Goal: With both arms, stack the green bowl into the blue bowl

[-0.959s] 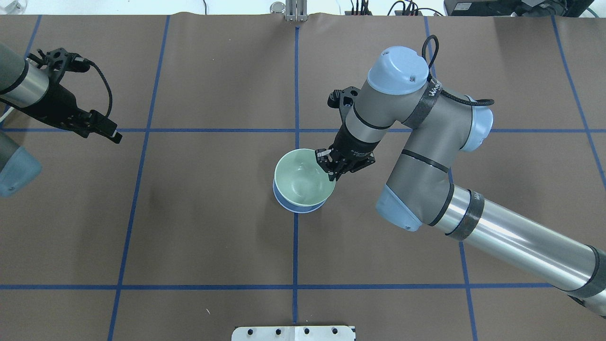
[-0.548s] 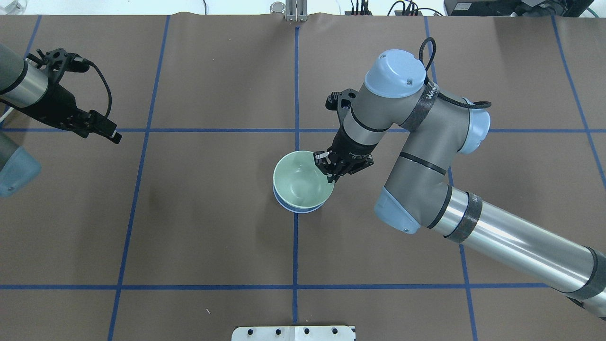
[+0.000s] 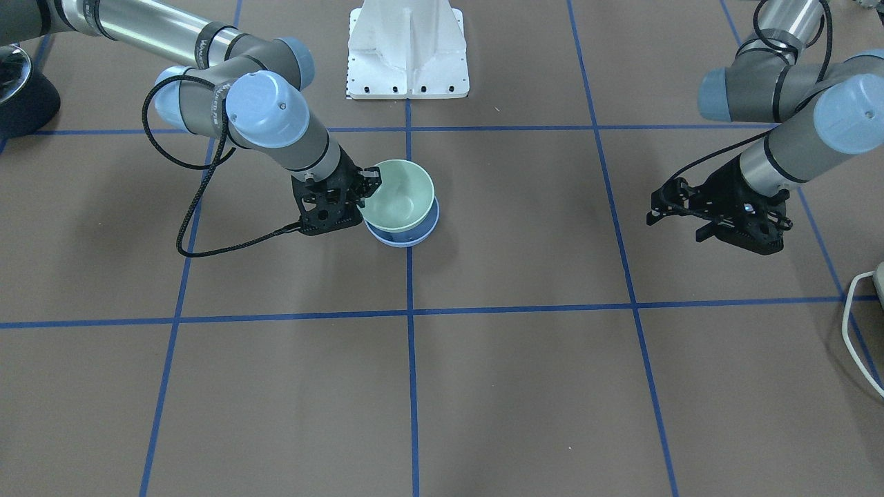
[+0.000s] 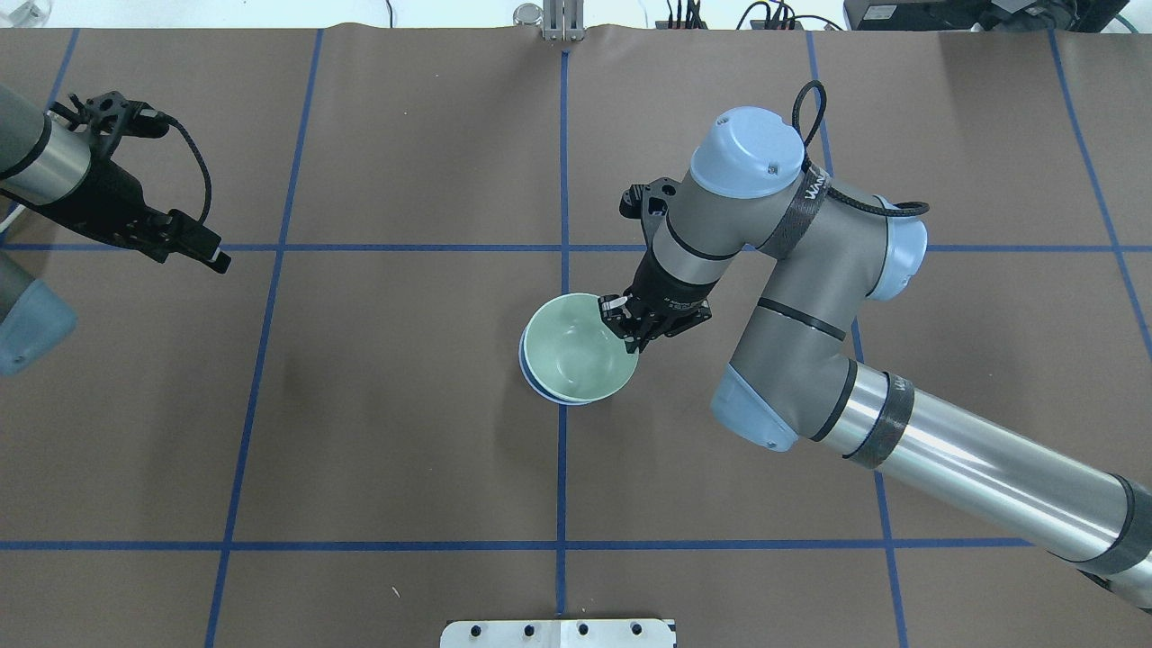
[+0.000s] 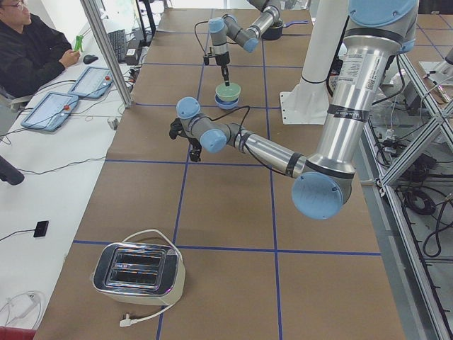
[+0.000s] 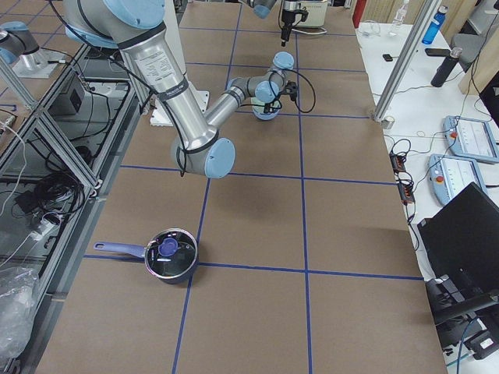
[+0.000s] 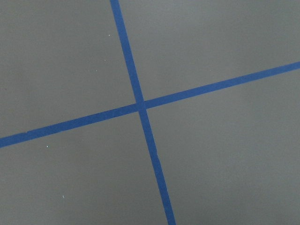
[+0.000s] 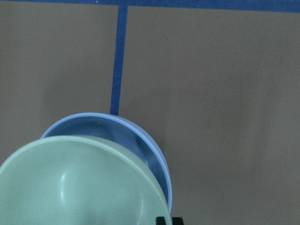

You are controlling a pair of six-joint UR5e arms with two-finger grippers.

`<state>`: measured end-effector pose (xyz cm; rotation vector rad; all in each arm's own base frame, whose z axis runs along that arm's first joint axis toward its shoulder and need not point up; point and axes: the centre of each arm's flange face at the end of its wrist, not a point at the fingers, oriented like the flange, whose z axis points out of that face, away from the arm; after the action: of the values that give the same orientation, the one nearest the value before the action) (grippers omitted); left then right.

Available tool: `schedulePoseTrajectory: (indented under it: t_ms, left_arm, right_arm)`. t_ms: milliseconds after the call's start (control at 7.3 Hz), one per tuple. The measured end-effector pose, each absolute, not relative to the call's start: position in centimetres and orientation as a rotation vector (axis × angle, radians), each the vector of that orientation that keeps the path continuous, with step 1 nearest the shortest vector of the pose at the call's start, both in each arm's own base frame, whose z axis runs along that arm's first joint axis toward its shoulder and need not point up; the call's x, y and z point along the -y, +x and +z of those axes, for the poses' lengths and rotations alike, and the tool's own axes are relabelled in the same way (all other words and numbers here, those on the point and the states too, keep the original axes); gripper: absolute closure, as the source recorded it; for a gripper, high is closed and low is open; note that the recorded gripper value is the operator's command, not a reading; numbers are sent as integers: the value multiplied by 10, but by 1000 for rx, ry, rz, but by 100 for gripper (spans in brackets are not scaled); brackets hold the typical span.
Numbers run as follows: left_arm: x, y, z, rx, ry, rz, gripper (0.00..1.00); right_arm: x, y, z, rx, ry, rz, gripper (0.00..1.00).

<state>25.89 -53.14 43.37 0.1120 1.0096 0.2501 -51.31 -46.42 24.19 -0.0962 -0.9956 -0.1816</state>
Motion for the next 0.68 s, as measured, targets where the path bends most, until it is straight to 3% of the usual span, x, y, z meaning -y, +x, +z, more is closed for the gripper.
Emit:
schedulePoseTrajectory:
  t_ms: [274,685]
  left_arm:
    - [531,242,444,-1004,125,249,2]
    - [537,141,496,-982,205,283,2]
  right_arm:
    - [462,-518,245,988,-92,-186,100]
    - [459,-522,247,982,-92,-190,100]
